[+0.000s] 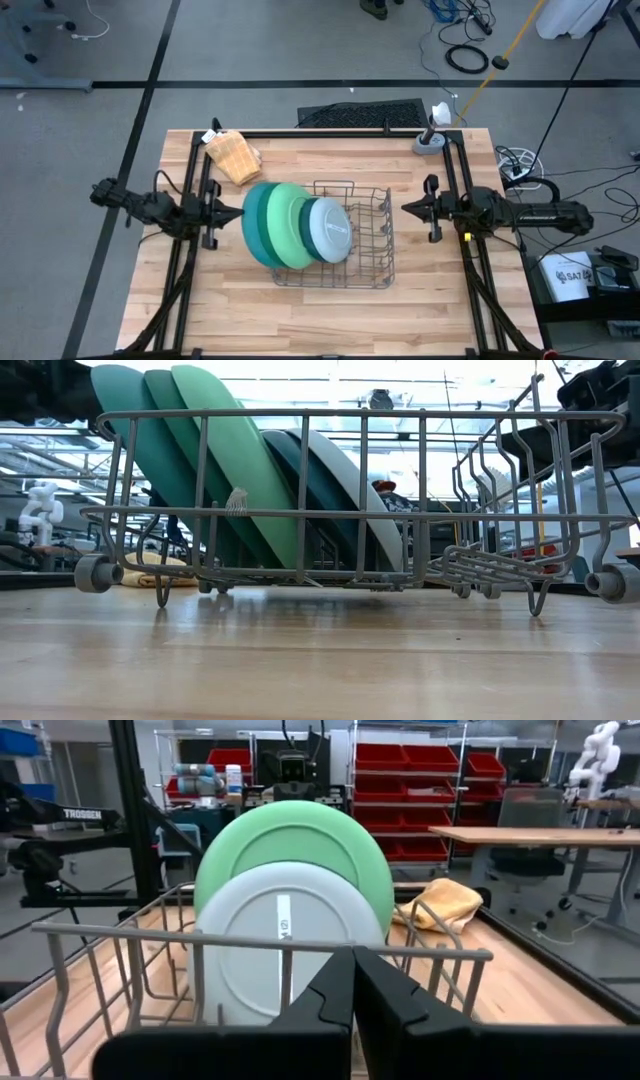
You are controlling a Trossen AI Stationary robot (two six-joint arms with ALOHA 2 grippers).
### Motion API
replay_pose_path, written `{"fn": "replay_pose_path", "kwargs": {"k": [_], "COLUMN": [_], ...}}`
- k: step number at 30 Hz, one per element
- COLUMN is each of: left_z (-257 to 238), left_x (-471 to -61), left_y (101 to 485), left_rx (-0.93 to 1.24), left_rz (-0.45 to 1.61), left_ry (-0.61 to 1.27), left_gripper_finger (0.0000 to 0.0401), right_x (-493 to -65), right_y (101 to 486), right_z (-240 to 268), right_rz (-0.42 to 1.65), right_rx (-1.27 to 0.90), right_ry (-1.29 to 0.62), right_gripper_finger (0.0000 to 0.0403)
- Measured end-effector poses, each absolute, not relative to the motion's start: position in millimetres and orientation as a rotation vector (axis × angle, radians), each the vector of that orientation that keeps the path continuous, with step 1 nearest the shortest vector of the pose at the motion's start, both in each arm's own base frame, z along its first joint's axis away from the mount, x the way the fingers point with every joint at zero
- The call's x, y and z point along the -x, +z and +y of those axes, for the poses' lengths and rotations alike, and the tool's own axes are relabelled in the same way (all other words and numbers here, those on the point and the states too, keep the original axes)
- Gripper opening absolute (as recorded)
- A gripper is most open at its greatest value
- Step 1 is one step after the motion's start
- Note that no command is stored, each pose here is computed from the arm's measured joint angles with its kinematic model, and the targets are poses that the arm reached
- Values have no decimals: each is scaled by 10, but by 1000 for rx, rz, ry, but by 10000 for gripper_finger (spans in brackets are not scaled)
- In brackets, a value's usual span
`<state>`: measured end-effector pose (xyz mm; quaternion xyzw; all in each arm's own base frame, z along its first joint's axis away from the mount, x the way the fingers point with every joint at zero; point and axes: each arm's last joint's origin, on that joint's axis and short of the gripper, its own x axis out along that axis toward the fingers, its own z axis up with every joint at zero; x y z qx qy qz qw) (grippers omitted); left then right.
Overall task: Sort dishes
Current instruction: Return to Home Position
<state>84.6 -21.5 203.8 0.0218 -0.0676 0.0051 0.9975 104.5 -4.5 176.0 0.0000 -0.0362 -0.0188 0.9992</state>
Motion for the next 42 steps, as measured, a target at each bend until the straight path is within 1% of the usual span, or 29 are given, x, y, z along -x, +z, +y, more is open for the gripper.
{"fn": "replay_pose_path", "kwargs": {"k": [8, 14, 23, 26, 33, 38, 42], "left_z": [-220, -220, -171, -171, -163, -167, -175], "left_x": [-855, -855, -752, -754, -752, -776, -803], "left_y": [1997, 2005, 2222, 2170, 2183, 2079, 2018], "left_rx": [-73, -75, -132, -116, -125, -82, -59], "left_rz": [-114, -126, -64, -13, -22, 26, 22], "left_ry": [5, 6, 35, 32, 57, 76, 83], "left_gripper_finger": [3, 3, 3, 3, 3, 3, 3], "right_x": [-1014, -1008, -1008, -1008, -1008, -1008, -1008], "right_y": [1724, 1723, 1705, 1700, 1700, 1690, 1682], "right_z": [-36, -36, -27, -27, -14, -12, -12], "right_rz": [-41, -42, -23, -18, -18, -7, 0], "right_rx": [-39, -15, -17, -12, -10, -17, -6], "right_ry": [-11, -13, 15, 17, 62, 67, 68], "right_gripper_finger": [0, 0, 0, 0, 0, 0, 0]}}
